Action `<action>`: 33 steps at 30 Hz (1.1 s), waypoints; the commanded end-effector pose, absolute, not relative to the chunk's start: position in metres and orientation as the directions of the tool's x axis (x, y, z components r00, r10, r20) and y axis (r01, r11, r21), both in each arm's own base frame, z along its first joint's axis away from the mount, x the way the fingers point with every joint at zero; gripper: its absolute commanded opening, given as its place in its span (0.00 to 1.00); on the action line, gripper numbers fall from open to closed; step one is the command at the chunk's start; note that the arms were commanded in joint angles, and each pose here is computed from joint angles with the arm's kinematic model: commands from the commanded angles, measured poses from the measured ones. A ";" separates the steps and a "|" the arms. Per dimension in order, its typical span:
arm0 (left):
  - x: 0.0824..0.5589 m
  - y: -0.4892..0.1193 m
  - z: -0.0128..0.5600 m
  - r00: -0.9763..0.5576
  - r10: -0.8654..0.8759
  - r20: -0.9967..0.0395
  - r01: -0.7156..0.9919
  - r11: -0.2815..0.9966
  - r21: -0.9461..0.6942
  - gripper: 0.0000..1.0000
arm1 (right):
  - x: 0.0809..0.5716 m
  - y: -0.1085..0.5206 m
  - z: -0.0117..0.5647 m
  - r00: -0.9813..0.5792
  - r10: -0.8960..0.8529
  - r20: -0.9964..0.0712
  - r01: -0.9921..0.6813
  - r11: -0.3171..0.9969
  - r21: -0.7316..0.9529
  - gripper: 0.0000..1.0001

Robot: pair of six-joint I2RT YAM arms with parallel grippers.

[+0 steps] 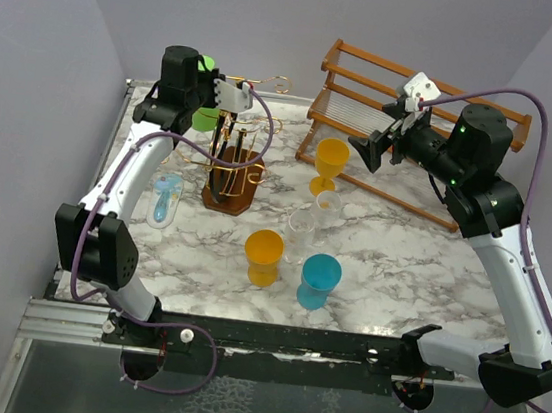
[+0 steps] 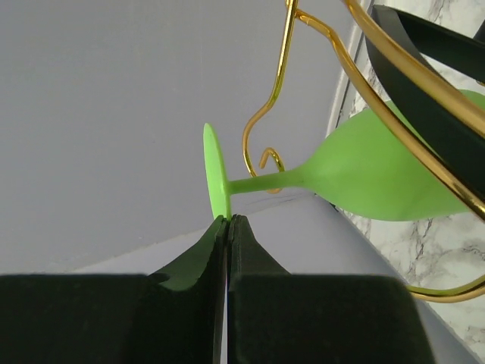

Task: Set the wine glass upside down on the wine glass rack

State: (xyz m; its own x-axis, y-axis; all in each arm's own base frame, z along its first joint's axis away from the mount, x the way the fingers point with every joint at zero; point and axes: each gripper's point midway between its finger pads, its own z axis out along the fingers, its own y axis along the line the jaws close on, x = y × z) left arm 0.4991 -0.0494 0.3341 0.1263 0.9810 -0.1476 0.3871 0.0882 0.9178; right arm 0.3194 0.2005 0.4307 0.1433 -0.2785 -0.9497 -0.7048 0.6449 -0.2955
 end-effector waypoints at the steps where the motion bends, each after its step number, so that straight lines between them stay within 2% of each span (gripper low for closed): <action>1: 0.507 -0.063 0.352 0.189 0.970 -0.153 0.351 0.079 0.933 0.00 | 0.321 0.204 0.435 0.172 -0.271 -0.947 -0.708 0.635 -0.310 0.87; 15: 0.527 -0.068 0.356 0.183 0.972 -0.145 0.316 0.081 0.945 0.00 | 0.319 0.206 0.434 0.178 -0.270 -0.946 -0.717 0.623 -0.313 0.88; 33: 0.544 -0.046 0.340 0.042 0.994 -0.103 0.350 0.082 0.933 0.00 | 0.314 0.205 0.436 0.186 -0.267 -0.946 -0.721 0.617 -0.316 0.88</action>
State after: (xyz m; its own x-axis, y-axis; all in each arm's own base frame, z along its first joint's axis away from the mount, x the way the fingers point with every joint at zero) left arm 0.5418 -0.0526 0.3241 0.0833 0.9899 -0.1146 0.3852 0.0741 0.9198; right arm 0.3181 0.2029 0.4300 0.1522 -0.2806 -0.9477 -0.7162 0.6294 -0.3015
